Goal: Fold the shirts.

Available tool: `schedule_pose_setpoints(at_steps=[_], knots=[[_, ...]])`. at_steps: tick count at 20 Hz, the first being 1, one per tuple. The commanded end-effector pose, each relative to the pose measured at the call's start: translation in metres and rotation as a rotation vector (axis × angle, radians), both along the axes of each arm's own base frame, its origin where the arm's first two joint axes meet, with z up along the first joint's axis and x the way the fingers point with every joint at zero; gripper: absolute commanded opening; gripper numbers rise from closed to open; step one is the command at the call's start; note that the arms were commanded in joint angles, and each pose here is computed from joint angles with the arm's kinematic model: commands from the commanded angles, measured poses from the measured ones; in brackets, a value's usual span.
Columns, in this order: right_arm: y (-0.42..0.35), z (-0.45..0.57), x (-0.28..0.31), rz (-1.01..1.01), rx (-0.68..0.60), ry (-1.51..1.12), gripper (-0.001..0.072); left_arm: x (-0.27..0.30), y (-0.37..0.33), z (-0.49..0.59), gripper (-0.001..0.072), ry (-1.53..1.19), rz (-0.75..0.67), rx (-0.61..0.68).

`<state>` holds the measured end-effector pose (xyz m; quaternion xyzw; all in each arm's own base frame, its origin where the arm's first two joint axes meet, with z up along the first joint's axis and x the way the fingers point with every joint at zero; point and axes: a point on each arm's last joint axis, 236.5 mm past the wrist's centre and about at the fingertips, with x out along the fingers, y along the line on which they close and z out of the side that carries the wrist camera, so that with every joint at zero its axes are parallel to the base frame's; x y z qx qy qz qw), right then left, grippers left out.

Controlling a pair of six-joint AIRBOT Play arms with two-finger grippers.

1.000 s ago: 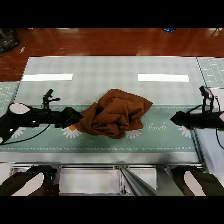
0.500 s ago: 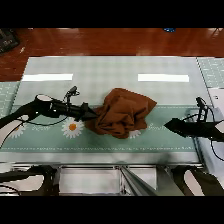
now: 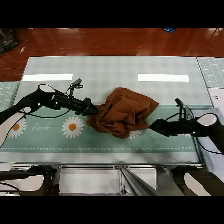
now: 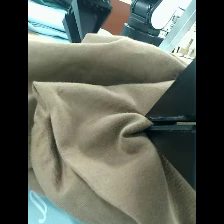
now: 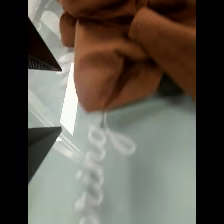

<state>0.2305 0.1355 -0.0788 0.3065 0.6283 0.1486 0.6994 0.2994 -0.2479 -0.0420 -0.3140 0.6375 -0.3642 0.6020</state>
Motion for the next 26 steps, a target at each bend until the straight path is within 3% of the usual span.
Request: schedule_pose_setpoints(at_steps=[1, 4, 5, 6, 7, 10, 15, 18, 20, 23, 26], knots=[[0.035, -0.015, 0.011, 0.016, 0.005, 0.006, 0.0407, -0.001, 0.0, 0.001, 0.0017, -0.001, -0.011, 0.001], [0.057, -0.029, 0.023, 0.015, 0.008, 0.031, 0.0384, -0.001, 0.0, 0.001, 0.0017, -0.001, -0.011, 0.001], [0.064, -0.029, 0.028, 0.024, 0.013, 0.026, 0.0264, 0.0, -0.001, 0.002, 0.0017, 0.001, -0.009, -0.003], [0.073, -0.022, 0.035, 0.068, 0.017, -0.008, 0.0096, 0.0, -0.002, 0.008, 0.0017, 0.006, -0.006, -0.026], [0.078, -0.008, 0.047, 0.107, 0.026, -0.063, 0.0026, 0.002, -0.001, 0.017, 0.0017, 0.004, -0.015, -0.05], [0.064, 0.074, 0.11, 0.148, -0.02, -0.285, 0.0025, 0.031, 0.024, 0.078, 0.0016, -0.135, 0.001, -0.105], [-0.011, 0.304, 0.187, 0.083, -0.257, -0.771, 0.0025, 0.104, 0.109, 0.281, 0.0016, -0.704, 0.339, -0.049], [-0.017, 0.439, 0.153, 0.12, -0.311, -1.02, 0.0025, 0.069, 0.132, 0.409, 0.0016, -1.061, 0.403, 0.009], [-0.017, 0.504, 0.112, 0.137, -0.334, -1.173, 0.0025, 0.034, 0.144, 0.46, 0.0016, -1.253, 0.424, 0.15], [-0.043, 0.557, 0.054, 0.06, -0.44, -1.326, 0.0025, -0.02, 0.169, 0.498, 0.0016, -1.408, 0.511, 0.398], [-0.07, 0.559, 0.003, 0.004, -0.546, -1.322, 0.0025, -0.065, 0.186, 0.49, 0.0016, -1.384, 0.555, 0.562]])
